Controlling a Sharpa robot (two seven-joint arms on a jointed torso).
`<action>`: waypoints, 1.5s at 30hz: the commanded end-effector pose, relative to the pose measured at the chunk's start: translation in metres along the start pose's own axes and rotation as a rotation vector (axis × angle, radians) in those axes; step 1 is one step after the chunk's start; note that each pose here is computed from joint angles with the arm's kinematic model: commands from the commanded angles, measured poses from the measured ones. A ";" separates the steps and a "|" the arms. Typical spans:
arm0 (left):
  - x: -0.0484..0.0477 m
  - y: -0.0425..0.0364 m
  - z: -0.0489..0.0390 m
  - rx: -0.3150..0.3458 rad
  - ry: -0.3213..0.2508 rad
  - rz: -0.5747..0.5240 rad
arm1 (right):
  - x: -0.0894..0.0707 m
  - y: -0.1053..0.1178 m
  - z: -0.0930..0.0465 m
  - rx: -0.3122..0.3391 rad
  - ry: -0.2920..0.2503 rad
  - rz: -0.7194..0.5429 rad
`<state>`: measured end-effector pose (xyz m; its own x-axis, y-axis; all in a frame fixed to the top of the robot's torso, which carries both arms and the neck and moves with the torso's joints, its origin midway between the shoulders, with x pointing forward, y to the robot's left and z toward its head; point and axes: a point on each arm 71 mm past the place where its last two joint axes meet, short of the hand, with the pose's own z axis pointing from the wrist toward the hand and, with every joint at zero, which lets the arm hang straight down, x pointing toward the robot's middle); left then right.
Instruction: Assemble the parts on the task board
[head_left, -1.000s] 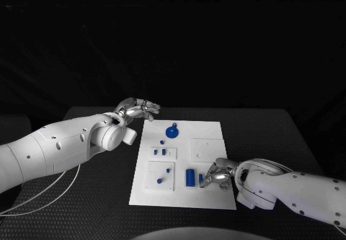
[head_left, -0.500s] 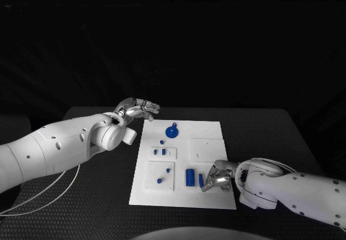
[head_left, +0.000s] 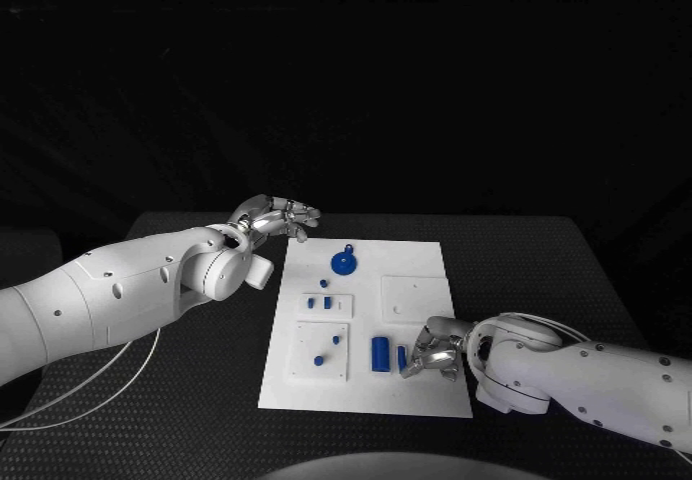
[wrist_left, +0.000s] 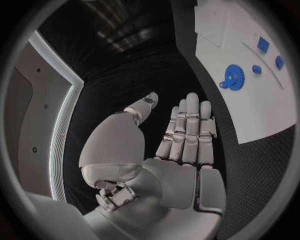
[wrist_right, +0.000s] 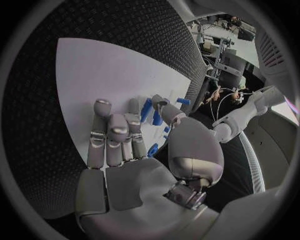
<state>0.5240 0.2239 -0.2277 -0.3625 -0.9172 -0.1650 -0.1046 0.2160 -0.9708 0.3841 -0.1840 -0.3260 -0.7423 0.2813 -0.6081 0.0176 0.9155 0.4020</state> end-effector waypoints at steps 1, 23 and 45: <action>0.0025 -0.0012 0.0005 0.006 0.015 -0.004 | 0.001 0.001 0.002 0.008 -0.005 -0.045; 0.0027 -0.0005 0.0006 -0.001 0.012 -0.003 | 0.005 0.001 0.005 0.051 0.036 -0.086; 0.0016 0.0002 0.0013 -0.002 0.008 0.000 | -0.012 -0.012 -0.005 0.018 0.030 0.055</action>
<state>0.5245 0.2239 -0.2292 -0.3618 -0.9172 -0.1671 -0.1132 0.2211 -0.9687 0.3879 -0.1997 -0.3220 -0.7555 0.2976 -0.5836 0.0608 0.9189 0.3898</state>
